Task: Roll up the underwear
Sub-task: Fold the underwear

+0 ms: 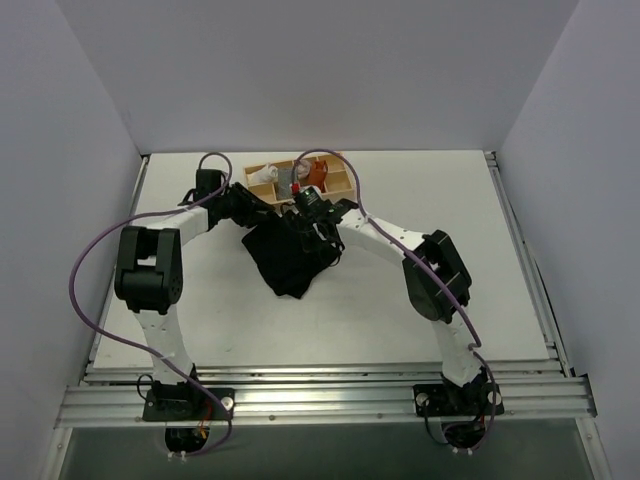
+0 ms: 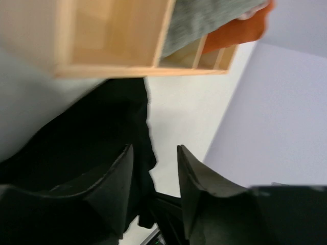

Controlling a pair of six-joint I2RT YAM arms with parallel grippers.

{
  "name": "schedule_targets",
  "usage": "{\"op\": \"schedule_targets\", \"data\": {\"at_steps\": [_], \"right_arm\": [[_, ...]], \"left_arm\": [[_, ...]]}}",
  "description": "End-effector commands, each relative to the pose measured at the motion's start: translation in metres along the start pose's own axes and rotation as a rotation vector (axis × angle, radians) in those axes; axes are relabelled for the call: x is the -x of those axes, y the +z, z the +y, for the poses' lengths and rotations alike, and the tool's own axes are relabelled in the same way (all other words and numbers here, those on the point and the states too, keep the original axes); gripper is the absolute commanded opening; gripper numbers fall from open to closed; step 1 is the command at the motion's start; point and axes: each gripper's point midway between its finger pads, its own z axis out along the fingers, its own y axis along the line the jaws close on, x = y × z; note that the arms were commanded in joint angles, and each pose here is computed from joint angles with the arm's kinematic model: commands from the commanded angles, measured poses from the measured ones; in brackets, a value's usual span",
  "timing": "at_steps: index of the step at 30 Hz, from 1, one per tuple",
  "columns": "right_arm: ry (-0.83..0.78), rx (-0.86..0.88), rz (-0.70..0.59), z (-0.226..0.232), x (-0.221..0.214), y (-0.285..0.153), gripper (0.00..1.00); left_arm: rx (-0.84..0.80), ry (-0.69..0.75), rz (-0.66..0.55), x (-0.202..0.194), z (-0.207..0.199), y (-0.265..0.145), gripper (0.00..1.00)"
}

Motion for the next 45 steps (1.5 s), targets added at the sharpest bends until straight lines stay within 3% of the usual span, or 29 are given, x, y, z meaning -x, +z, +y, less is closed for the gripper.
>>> {"op": "schedule_targets", "data": {"at_steps": [1, 3, 4, 7, 10, 12, 15, 19, 23, 27, 33, 37, 45], "right_arm": [[0.054, -0.127, -0.109, -0.039, 0.029, 0.000, 0.06], [0.074, -0.160, -0.143, -0.052, 0.036, -0.003, 0.20], [0.086, -0.178, -0.157, -0.059, 0.039, -0.004, 0.33], [0.107, -0.183, -0.129, -0.074, 0.035, 0.001, 0.44], [0.092, -0.173, -0.085, -0.082, 0.024, 0.013, 0.48], [0.084, -0.164, -0.063, -0.085, 0.016, 0.022, 0.48], [0.074, -0.132, -0.031, -0.084, 0.005, 0.032, 0.47], [0.110, -0.113, -0.003, -0.082, -0.014, 0.039, 0.42], [0.160, -0.102, 0.008, -0.074, -0.038, 0.039, 0.34], [0.173, -0.093, 0.004, -0.047, -0.072, 0.029, 0.24], [0.221, -0.061, -0.022, 0.013, -0.126, -0.009, 0.16], [0.273, 0.003, -0.050, 0.045, -0.144, -0.043, 0.23], [0.403, -0.016, -0.110, 0.019, -0.121, -0.079, 0.30]], "left_arm": [[-0.292, 0.139, -0.021, 0.013, -0.081, -0.002, 0.51], [-0.351, 0.148, -0.002, 0.010, -0.088, -0.002, 0.63], [-0.351, 0.155, 0.007, 0.010, -0.086, -0.004, 0.65], [-0.310, 0.196, 0.025, 0.005, -0.074, -0.015, 0.67], [-0.218, 0.238, 0.015, -0.001, -0.054, -0.027, 0.68], [-0.173, 0.270, -0.008, -0.003, -0.047, -0.034, 0.68], [0.011, 0.268, 0.020, -0.016, -0.004, -0.044, 0.67], [0.140, 0.343, -0.050, -0.008, 0.018, -0.072, 0.67], [0.248, 0.382, -0.146, 0.008, 0.017, -0.111, 0.67], [0.342, 0.385, -0.159, 0.009, 0.024, -0.128, 0.66], [0.383, 0.399, -0.128, 0.001, 0.034, -0.137, 0.65], [0.338, 0.444, -0.091, -0.010, 0.029, -0.141, 0.64], [0.175, 0.654, 0.077, -0.082, -0.002, -0.106, 0.62]]}}
